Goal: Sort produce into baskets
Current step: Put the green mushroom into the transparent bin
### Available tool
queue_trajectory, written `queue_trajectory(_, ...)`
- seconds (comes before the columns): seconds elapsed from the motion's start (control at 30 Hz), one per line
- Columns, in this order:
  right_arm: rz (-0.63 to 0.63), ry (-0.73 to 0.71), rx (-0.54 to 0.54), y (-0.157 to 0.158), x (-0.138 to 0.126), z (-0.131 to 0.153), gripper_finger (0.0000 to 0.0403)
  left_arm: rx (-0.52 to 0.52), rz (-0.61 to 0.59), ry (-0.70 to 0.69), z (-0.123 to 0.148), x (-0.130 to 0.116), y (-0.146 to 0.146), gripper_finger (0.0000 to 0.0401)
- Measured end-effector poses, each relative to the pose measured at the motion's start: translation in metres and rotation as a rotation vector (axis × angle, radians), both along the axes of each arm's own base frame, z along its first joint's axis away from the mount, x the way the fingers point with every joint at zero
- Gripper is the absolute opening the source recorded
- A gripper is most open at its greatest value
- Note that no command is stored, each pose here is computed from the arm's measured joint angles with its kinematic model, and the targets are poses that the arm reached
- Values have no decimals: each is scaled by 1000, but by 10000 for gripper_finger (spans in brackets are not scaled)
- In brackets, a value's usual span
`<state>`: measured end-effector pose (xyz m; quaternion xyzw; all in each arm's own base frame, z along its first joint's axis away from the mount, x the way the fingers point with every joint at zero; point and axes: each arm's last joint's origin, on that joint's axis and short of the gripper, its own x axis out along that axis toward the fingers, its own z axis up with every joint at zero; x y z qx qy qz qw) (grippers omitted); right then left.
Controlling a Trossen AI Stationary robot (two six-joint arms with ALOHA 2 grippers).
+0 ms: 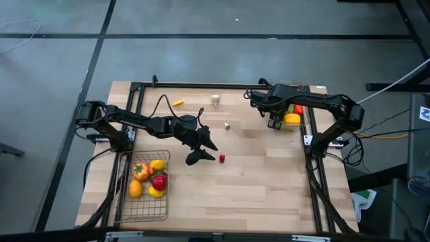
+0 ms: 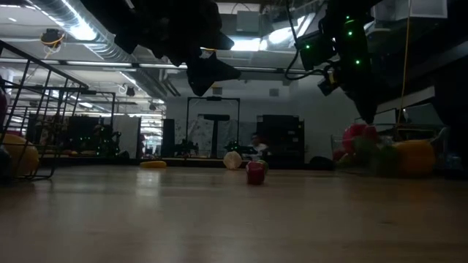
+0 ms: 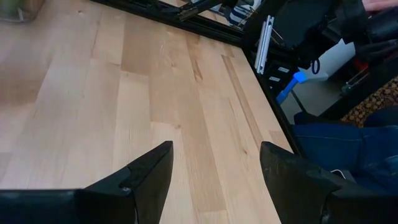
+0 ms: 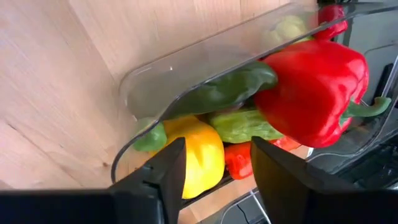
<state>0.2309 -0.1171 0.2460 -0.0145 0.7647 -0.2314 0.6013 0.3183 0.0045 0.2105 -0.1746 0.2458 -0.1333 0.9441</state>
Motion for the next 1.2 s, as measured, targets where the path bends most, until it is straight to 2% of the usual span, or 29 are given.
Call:
queue_trajectory(0.2,23,-37,18,-1,4,3,197,12,-6,-5,0,0,0,237)
queue_trajectory(0.4,73,-196,-18,-7,21,22,202,18,-9,-7,0,0,0,237)
queue_trajectory(0.53,50,-446,20,-11,39,33,202,20,-8,-8,0,0,0,237)
queue_trajectory(0.63,6,-705,169,-11,55,36,202,38,13,-9,0,0,1,237)
queue_trajectory(0.73,47,-879,300,-6,73,31,202,59,27,-12,0,0,1,237)
queue_trajectory(0.9,120,-927,292,9,93,7,202,79,26,-14,-1,0,2,237)
queue_trajectory(1.2,215,-833,204,23,121,-41,202,76,24,75,-8,-4,1,237)
